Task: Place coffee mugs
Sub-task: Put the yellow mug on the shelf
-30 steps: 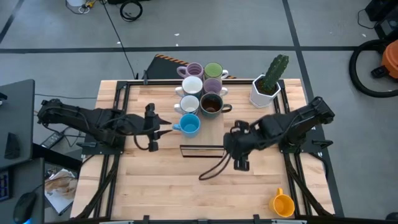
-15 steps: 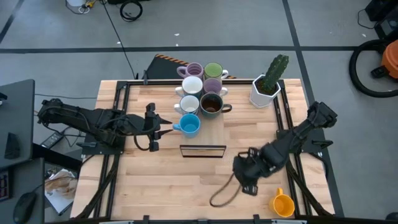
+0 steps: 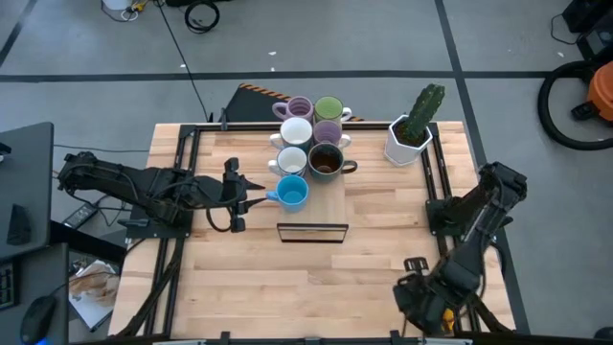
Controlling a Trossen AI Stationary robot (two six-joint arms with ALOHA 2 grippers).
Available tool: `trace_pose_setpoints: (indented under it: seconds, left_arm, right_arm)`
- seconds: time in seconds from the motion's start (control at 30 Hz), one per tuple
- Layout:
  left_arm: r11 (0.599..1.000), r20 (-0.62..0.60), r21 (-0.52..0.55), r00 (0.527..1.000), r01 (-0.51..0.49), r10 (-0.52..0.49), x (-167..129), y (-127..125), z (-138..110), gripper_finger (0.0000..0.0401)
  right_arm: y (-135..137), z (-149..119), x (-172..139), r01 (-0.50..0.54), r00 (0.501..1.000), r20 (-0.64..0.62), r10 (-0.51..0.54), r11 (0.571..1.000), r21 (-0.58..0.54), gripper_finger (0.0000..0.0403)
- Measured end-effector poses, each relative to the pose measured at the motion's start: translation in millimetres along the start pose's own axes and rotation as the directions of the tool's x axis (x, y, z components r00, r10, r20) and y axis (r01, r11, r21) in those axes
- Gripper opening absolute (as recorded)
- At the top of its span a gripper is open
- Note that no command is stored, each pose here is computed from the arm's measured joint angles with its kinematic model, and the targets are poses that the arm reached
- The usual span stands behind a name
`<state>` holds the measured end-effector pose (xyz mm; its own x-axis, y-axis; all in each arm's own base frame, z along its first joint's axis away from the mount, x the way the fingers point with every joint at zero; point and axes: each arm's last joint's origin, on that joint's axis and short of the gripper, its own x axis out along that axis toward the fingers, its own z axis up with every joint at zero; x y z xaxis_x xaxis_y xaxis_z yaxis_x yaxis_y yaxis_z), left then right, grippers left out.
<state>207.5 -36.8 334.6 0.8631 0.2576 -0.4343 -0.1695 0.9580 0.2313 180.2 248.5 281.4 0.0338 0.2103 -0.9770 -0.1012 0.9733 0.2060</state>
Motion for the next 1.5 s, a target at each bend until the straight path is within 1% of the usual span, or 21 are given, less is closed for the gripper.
trace_pose_setpoints:
  seconds: [0.13, 0.37, 0.5, 0.73, 0.87, 1.07, 1.2, 1.3, 1.4, 1.5]
  left_arm:
    - [1.0, -0.001, 0.001, 1.0, 0.0, 0.0, 0, 0, 0, 0.0135]
    - [1.0, -0.002, 0.002, 1.0, 0.0, 0.0, 0, 0, 0, 0.0135]
    - [1.0, -0.002, 0.002, 1.0, 0.0, 0.0, 0, 0, 0, 0.0135]
    - [1.0, -0.002, 0.002, 1.0, 0.0, 0.0, 0, 0, 0, 0.0135]
    - [1.0, -0.012, 0.007, 1.0, 0.001, 0.0, 0, 0, -1, 0.0135]
    - [1.0, -0.031, 0.01, 1.0, 0.001, -0.001, 0, 0, -3, 0.0135]
    - [1.0, -0.033, 0.009, 0.999, 0.001, -0.001, 0, 0, -3, 0.0135]
    - [1.0, -0.033, 0.009, 0.999, 0.001, -0.001, 0, 0, -3, 0.0135]
    - [1.0, -0.032, 0.008, 0.999, 0.001, -0.001, 0, 0, -3, 0.0135]
    - [1.0, -0.033, 0.008, 0.999, 0.001, -0.001, 0, 0, -3, 0.0135]
  right_arm:
    - [6, -10, 11, 0.026, 0.999, -0.038, -0.027, 1.0, -0.008, 0.014]
    - [10, -13, 39, 0.036, 0.988, -0.143, -0.054, 0.991, -0.127, 0.0133]
    - [12, -12, 54, 0.029, 0.977, -0.203, -0.061, 0.987, -0.157, 0.0132]
    - [13, -12, 68, 0.029, 0.972, -0.22, -0.081, 0.972, -0.233, 0.0128]
    - [11, -13, 74, 0.029, 0.974, -0.212, -0.079, 0.973, -0.228, 0.0107]
    - [8, -13, 82, 0.025, 0.978, -0.197, -0.073, 0.972, -0.233, 0.0056]
    - [6, -14, 84, 0.038, 0.976, -0.202, -0.083, 0.975, -0.22, 0.0028]
    - [3, -11, 84, 0.044, 0.975, -0.204, -0.087, 0.978, -0.206, 0.0025]
    - [-4, -7, 82, 0.088, 0.973, -0.203, -0.11, 0.99, -0.111, 0.0025]
    - [-16, -1, 77, 0.16, 0.966, -0.206, -0.156, 0.987, 0.004, 0.0025]
